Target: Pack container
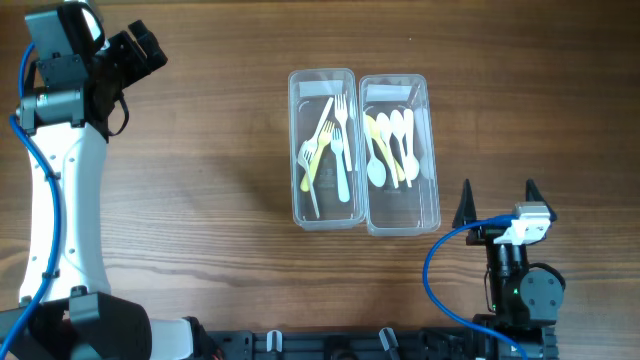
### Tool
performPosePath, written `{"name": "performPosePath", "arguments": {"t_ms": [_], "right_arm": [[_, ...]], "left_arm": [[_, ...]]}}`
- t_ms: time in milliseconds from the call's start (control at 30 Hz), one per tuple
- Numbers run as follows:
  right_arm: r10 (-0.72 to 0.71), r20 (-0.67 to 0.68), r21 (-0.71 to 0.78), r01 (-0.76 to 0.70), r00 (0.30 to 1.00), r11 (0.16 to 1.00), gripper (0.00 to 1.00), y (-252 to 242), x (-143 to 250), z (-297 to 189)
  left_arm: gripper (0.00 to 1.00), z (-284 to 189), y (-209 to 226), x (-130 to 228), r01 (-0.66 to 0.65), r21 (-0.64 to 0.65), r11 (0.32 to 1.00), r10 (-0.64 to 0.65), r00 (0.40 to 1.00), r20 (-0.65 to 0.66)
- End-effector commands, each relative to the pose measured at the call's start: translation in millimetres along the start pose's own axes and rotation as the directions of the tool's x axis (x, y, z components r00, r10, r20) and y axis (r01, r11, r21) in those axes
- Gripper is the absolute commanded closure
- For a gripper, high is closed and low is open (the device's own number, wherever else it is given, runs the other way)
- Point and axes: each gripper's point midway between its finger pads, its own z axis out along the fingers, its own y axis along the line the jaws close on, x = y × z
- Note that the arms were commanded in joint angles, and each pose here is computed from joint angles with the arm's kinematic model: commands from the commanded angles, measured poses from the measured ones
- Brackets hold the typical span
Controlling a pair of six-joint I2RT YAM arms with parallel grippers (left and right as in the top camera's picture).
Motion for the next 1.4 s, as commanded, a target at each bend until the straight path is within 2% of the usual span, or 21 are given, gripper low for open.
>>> {"name": "performPosePath", "arguments": {"t_ms": [0, 1367], "right_arm": [[0.012, -0.014, 0.018, -0.012, 1.0, 1.0, 0.0, -2.5, 4.1, -0.9], [0.012, -0.027, 0.018, -0.012, 1.0, 1.0, 0.0, -2.5, 7.0, -0.2]], "left_arm": [[0.0, -5.9, -0.7, -7.3, 0.001, 0.0, 1.0, -0.001, 1.0, 0.022], [0.0, -5.9, 2.3, -6.2, 0.003, -0.008, 1.0, -0.003, 1.0, 0.016]]}}
